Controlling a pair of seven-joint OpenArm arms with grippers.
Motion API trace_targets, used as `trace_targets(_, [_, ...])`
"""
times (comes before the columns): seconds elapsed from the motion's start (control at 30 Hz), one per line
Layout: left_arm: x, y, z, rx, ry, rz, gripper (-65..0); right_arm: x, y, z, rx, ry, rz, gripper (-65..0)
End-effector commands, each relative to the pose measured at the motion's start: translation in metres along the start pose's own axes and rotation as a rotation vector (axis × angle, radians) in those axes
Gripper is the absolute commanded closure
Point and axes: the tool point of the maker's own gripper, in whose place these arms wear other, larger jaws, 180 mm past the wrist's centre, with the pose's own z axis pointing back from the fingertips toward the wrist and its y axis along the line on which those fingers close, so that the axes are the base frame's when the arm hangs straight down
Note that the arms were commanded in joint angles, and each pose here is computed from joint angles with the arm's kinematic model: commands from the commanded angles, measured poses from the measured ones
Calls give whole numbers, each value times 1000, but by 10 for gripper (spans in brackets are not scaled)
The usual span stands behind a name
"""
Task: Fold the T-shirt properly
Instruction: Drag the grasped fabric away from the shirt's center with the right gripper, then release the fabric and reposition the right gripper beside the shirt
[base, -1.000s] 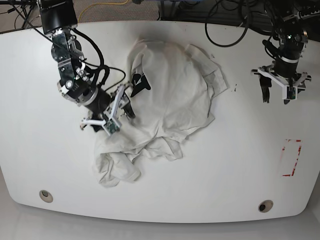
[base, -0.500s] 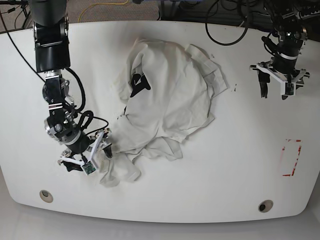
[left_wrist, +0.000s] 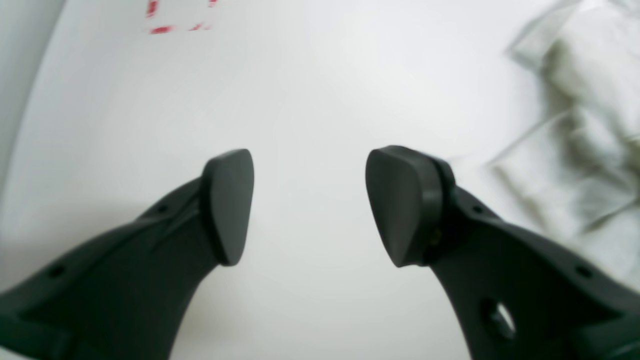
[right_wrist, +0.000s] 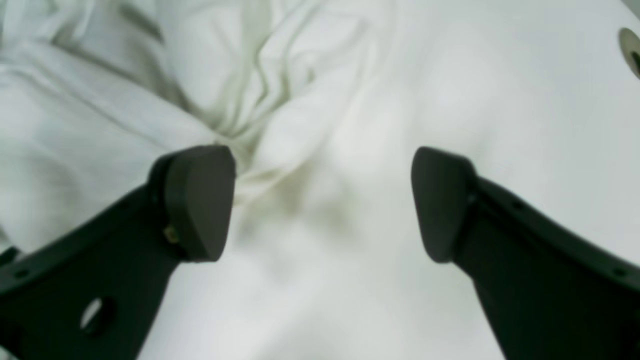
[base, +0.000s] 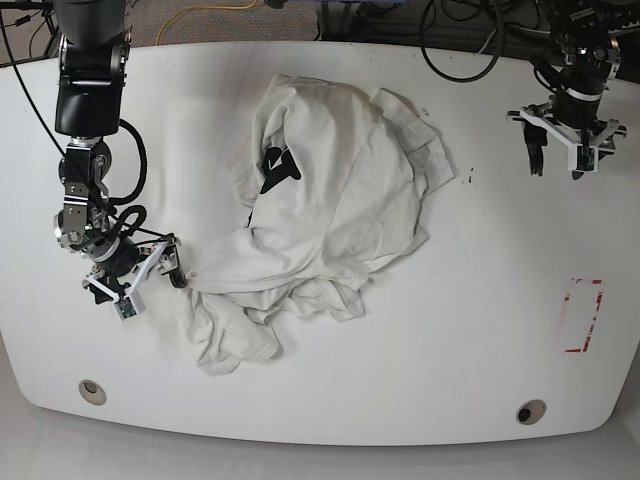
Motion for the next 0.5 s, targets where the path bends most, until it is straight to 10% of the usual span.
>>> trace_targets(0.0, [6, 2, 5, 2, -27, -13, -384, 17, -25, 10, -62, -69, -11, -541])
trace_targets(0.47, [-18, -4, 24, -53, 51, -74, -379, -22, -84, 14, -161, -46, -248, -544])
